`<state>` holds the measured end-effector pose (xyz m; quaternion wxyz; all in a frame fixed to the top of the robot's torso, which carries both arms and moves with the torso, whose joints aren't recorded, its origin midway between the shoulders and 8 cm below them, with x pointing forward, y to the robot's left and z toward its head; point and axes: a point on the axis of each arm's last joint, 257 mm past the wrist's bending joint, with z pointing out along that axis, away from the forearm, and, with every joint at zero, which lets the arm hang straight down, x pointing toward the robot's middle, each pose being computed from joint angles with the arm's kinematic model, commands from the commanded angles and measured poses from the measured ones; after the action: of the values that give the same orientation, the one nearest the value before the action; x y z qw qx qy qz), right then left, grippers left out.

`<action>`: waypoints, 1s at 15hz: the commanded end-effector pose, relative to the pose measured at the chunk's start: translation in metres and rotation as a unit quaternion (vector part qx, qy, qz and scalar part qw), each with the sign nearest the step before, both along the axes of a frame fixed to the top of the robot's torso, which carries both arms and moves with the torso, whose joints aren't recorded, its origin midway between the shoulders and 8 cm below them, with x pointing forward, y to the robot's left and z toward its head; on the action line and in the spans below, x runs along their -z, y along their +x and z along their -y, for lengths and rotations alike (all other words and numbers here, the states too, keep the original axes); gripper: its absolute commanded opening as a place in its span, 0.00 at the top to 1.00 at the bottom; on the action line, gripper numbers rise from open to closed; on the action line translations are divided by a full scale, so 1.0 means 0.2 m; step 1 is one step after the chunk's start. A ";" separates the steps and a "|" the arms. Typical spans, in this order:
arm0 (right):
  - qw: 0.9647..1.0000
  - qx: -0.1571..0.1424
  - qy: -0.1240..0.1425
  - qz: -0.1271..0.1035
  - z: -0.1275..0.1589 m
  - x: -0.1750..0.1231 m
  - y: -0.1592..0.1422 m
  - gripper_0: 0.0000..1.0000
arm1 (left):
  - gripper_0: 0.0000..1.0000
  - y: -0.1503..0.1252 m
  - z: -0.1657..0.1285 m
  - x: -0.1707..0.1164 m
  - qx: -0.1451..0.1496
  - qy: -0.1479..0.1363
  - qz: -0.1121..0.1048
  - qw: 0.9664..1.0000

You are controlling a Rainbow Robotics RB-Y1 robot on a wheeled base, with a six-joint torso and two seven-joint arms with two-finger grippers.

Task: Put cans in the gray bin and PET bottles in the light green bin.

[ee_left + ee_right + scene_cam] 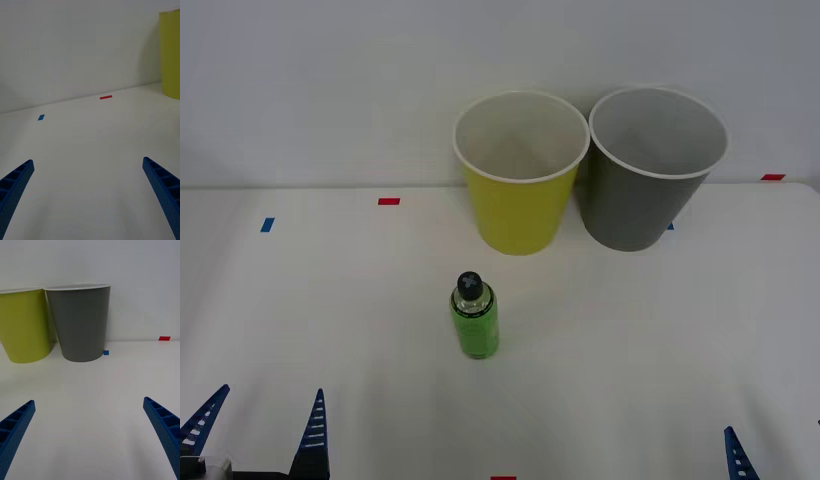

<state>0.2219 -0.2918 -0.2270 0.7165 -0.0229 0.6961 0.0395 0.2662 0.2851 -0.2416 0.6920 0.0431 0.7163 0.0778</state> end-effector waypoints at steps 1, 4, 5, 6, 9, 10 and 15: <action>1.000 0.000 0.000 0.000 0.00 0.00 0.00 0.00 | 0.00 0.00 0.00 0.00 0.000 0.000 0.000 1.000; 1.000 0.000 0.000 0.000 0.00 0.00 0.00 0.00 | 0.00 0.00 0.00 0.00 0.000 0.000 0.000 1.000; 1.000 0.000 0.000 0.000 0.00 0.00 0.00 0.00 | 0.00 0.00 0.00 0.00 0.000 0.000 0.000 1.000; 1.000 0.000 0.000 0.000 0.00 0.00 0.00 0.00 | 0.00 0.00 0.00 0.00 0.000 0.000 0.000 1.000; 1.000 0.000 0.000 0.000 0.00 0.00 0.00 0.00 | 0.00 0.00 0.00 0.00 0.000 0.000 0.000 1.000; 1.000 0.000 0.000 0.000 0.00 0.00 0.00 0.00 | 0.00 0.00 0.00 0.00 0.000 0.000 0.000 1.000; 1.000 0.000 0.000 0.000 0.00 0.00 0.00 0.00 | 0.00 0.00 0.00 0.00 0.000 0.000 0.000 1.000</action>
<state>0.2219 -0.2918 -0.2270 0.7165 -0.0229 0.6961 0.0396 0.2662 0.2851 -0.2416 0.6920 0.0431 0.7163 0.0778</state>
